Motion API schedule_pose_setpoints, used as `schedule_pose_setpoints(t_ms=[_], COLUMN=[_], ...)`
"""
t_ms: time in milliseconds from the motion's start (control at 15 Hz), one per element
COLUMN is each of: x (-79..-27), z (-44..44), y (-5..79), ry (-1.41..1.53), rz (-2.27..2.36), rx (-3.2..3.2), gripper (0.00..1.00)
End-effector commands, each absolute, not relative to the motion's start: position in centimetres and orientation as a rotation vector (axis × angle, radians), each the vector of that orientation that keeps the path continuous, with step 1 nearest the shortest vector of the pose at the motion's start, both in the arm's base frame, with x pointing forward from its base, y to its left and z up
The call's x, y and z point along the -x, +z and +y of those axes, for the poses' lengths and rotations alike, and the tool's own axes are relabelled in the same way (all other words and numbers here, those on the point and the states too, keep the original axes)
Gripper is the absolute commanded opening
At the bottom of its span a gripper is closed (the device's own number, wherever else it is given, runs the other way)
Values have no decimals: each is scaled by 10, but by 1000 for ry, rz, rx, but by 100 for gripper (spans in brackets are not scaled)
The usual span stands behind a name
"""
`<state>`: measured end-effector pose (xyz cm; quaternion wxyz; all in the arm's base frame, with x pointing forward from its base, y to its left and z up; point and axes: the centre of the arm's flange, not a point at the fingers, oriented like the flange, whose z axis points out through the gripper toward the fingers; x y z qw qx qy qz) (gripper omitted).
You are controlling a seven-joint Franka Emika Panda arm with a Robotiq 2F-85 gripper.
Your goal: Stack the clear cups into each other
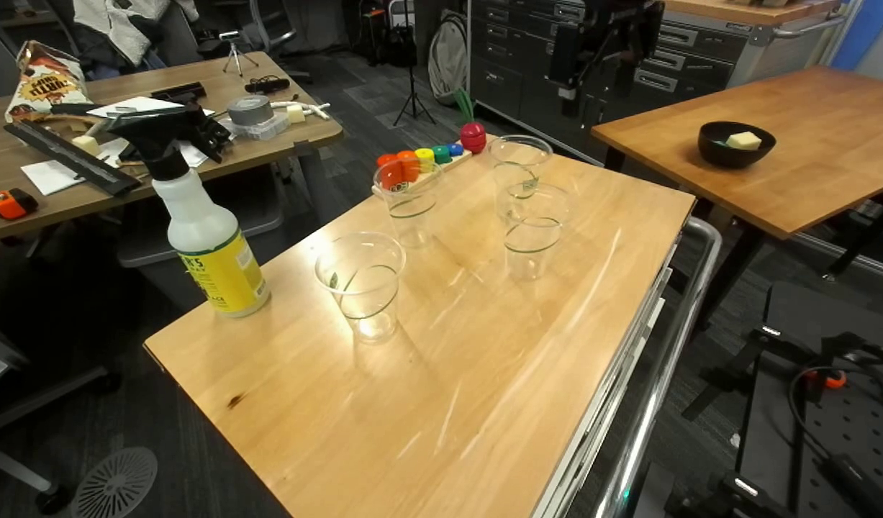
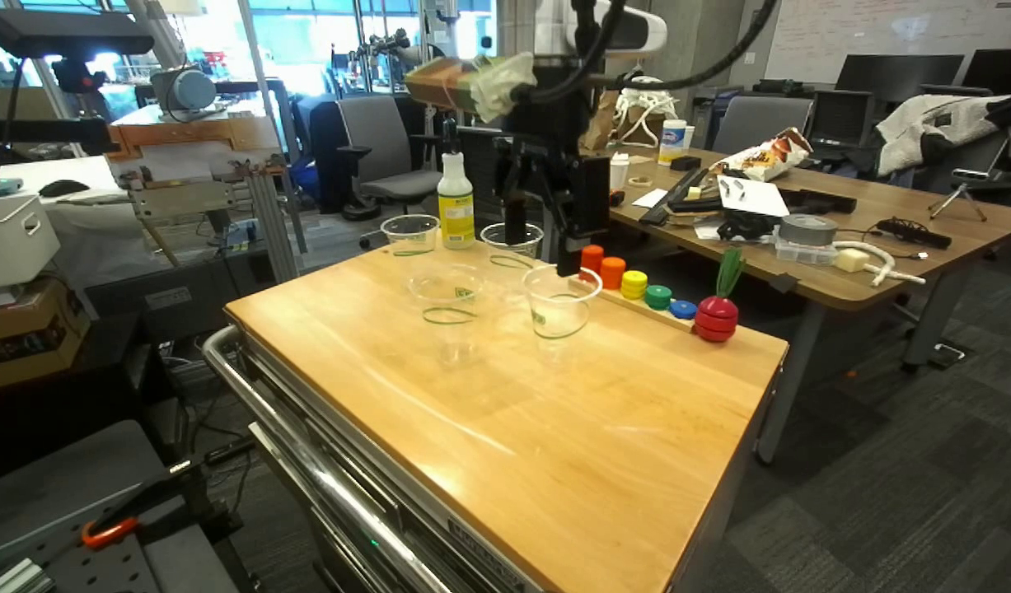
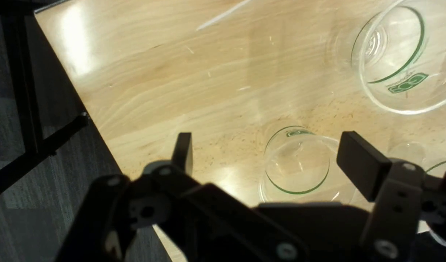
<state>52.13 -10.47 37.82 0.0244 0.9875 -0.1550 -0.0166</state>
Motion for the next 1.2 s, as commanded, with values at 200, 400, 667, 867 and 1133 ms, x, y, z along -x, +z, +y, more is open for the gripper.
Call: schedule_pose_setpoints(t_ms=[200,400,667,867,1133], x=[-581,-595,-605,-605,-601], z=[-128,-132,-134,-135,-135], y=[331,317,305,303,303], ry=[55,67,44,28,27], rz=[-625,-690,-751,-800,-862], rx=[-3029,-3020,-3014,-3012,-3008], gripper=[100,100,72,53,21])
